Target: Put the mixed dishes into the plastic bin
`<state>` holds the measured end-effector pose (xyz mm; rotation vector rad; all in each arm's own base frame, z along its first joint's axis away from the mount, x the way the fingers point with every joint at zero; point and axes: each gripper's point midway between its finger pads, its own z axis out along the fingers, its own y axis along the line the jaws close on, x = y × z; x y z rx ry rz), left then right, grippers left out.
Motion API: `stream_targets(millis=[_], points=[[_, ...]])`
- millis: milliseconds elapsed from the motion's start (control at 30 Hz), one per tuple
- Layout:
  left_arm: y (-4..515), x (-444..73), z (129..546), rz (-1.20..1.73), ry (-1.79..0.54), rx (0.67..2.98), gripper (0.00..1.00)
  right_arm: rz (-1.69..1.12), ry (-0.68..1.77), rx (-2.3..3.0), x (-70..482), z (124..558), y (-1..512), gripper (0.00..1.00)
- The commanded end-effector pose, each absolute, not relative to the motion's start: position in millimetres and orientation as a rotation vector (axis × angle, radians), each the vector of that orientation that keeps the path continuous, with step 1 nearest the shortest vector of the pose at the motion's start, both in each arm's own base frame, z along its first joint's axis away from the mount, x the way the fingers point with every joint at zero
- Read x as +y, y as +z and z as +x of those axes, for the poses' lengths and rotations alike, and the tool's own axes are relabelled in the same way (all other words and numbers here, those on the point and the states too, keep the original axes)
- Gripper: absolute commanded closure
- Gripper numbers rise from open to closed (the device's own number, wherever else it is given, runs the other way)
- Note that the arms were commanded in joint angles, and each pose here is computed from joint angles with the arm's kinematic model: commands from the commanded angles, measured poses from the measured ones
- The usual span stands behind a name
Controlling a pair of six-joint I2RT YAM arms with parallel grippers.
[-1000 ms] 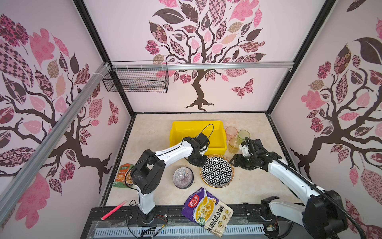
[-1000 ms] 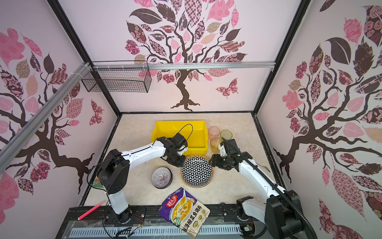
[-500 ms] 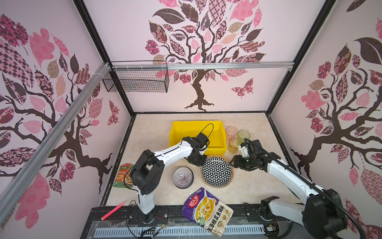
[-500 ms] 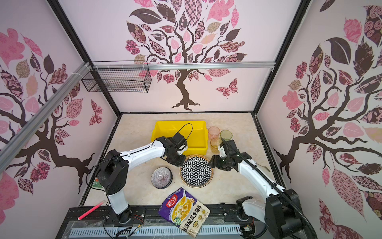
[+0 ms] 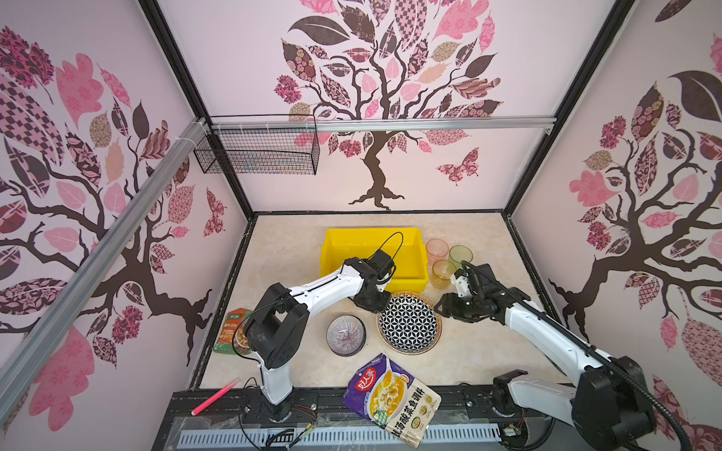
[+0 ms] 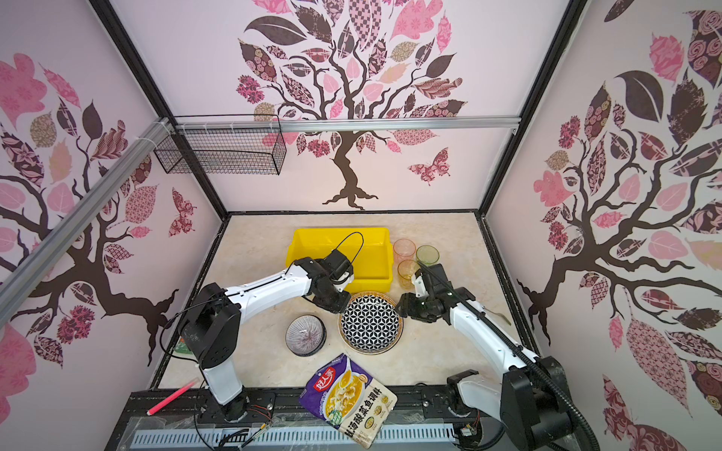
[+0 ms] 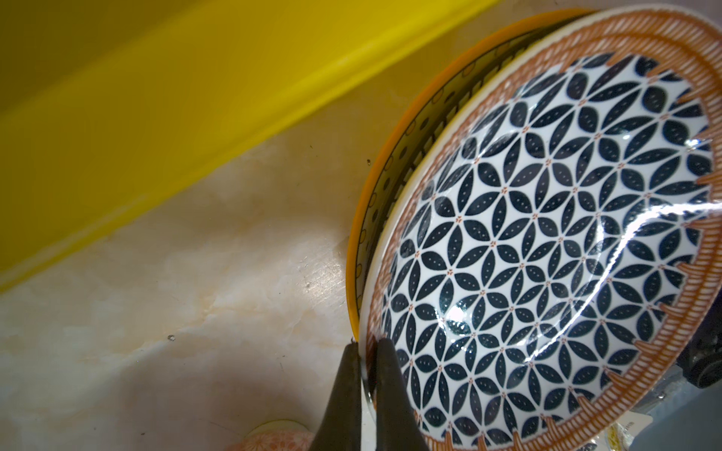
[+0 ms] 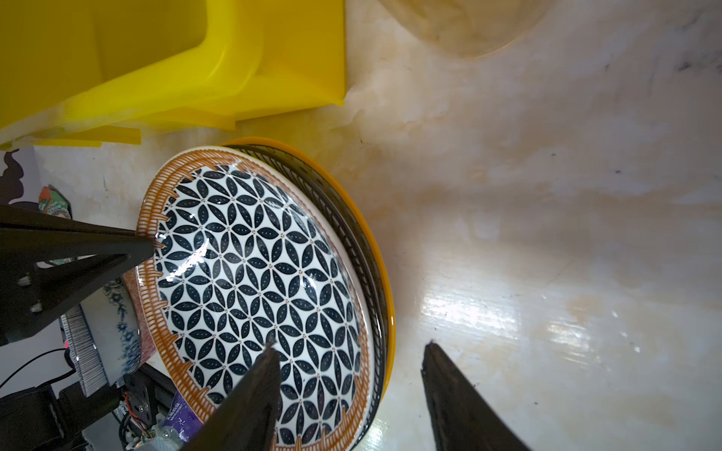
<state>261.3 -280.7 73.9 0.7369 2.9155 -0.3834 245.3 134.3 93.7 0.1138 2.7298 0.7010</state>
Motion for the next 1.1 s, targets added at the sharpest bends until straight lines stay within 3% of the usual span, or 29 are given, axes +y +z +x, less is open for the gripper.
stream_targets(millis=[0,300,667,1067], points=[[85.8,-275.3,251.9,0.815,-0.346,2.910,0.95,0.099,0.697,2.736,136.0,242.9,92.4,0.39],[96.0,-275.7,259.4,0.799,-0.328,2.877,0.98,0.085,0.715,2.731,138.6,241.4,94.1,0.44],[98.1,-271.5,260.3,0.798,-0.301,2.874,0.99,-0.025,0.649,2.769,154.4,233.5,84.2,0.61],[98.2,-268.3,257.6,0.791,-0.297,2.875,1.00,0.010,0.547,2.808,146.4,233.9,68.7,0.64]])
